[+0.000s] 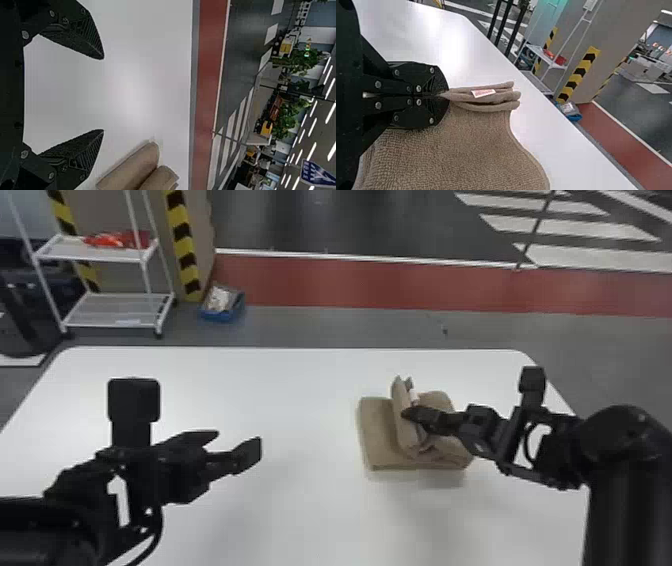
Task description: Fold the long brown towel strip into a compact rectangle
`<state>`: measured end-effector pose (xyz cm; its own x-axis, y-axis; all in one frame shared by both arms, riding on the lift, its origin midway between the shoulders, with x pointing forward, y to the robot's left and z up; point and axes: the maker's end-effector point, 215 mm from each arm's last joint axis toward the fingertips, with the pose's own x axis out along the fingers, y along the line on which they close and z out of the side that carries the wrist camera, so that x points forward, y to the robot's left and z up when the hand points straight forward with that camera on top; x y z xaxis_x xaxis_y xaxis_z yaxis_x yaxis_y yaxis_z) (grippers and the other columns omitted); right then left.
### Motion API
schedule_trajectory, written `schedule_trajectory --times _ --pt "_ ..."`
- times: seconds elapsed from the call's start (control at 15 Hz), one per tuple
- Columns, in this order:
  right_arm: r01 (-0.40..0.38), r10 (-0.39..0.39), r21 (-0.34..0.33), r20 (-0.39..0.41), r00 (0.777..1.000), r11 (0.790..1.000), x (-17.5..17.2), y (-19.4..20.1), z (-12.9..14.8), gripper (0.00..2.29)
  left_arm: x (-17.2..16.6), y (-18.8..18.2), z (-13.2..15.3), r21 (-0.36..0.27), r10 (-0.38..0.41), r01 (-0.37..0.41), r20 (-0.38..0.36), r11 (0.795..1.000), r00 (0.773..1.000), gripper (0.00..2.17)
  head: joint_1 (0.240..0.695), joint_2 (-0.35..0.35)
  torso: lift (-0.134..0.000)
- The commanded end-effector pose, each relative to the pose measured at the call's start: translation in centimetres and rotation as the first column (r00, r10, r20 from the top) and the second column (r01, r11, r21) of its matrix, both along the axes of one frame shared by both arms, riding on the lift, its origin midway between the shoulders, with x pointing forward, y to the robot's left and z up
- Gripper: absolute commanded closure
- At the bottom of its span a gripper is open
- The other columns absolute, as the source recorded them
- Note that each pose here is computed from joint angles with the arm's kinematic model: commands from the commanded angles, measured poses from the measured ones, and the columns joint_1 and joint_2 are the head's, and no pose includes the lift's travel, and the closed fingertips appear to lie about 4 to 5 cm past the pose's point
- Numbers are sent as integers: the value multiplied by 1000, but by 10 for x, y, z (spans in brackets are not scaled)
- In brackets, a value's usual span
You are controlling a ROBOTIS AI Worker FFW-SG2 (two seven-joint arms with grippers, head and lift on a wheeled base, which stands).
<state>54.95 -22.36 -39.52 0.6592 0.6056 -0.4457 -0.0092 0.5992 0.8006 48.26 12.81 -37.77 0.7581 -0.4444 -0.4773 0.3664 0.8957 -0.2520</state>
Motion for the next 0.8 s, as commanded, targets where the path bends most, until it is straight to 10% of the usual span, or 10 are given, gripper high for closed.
schedule_trajectory --times 0.0,0.2,0.33,0.73 --pt "-33 34 17 -53 998 999 -15 11 -9 1129 -1 -1 -1 -3 -1 1 -2 1000 1000 269 695 -104 -124" --pt "-83 88 64 -72 994 994 -31 28 -7 934 0 -1 -1 -4 -2 2 -1 1000 1000 269 695 -94 -124" --pt "-96 99 59 -50 994 994 -34 31 -1 -2 1 0 0 -4 0 0 1 1000 1000 269 695 -80 -124" --pt "-93 88 93 53 995 991 -46 19 28 127 10 2 15 -26 5 -4 28 1000 1000 269 695 -67 -124"
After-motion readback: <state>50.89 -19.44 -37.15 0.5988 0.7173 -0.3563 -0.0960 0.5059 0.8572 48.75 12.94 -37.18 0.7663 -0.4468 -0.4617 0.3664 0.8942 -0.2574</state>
